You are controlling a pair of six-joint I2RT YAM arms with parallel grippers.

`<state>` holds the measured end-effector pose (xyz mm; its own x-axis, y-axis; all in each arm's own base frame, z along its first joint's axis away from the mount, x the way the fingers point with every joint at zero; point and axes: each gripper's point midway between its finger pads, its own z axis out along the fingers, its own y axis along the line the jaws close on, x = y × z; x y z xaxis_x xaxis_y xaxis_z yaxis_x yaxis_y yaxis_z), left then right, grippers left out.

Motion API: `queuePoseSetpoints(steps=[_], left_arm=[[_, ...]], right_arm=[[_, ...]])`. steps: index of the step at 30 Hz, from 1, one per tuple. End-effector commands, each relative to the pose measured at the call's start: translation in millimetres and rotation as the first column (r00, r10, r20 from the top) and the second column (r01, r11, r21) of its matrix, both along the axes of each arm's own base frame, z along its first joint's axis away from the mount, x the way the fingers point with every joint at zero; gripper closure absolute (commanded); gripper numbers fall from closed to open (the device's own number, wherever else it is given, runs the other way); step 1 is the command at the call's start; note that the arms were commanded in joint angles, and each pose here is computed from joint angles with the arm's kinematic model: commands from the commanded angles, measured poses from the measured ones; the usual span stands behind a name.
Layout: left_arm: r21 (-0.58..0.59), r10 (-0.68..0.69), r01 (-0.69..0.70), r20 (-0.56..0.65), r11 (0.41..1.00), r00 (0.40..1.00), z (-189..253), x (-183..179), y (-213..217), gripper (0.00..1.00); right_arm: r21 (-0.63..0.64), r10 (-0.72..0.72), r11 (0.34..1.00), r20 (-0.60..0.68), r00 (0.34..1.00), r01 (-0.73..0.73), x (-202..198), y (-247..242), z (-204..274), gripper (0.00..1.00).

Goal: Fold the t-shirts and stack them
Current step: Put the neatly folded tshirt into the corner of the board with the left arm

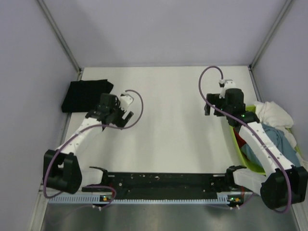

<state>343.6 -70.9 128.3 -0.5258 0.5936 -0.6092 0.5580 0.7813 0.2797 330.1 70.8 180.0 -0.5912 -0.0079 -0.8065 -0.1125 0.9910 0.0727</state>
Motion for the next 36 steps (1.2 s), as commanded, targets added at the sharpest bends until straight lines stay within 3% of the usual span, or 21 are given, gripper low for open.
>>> queuePoseSetpoints(steps=[1,5,12,16,36], left_arm=[[-0.106,-0.016,0.028,0.111,0.994,0.994,-17,-32,-5,0.03],[-0.172,0.111,-0.068,0.255,0.983,0.960,-27,-29,6,0.02],[-0.279,0.259,-0.156,0.386,0.947,0.885,-35,-26,18,0.01],[-0.315,0.322,-0.209,0.368,0.926,0.872,-34,-23,22,0.01],[-0.292,0.326,-0.229,0.349,0.929,0.879,-39,-21,24,0.01]], right_arm=[[0.075,-0.089,0.994,0.179,0.980,0.077,2,-5,18,0.01],[0.080,-0.138,0.989,0.218,0.966,0.124,-9,-16,2,0.01],[0.059,-0.211,0.977,0.238,0.948,0.203,-23,-34,-31,0.01],[0.052,-0.223,0.975,0.229,0.948,0.217,-25,-37,-39,0.01],[0.050,-0.232,0.973,0.236,0.944,0.226,-25,-39,-39,0.01]])
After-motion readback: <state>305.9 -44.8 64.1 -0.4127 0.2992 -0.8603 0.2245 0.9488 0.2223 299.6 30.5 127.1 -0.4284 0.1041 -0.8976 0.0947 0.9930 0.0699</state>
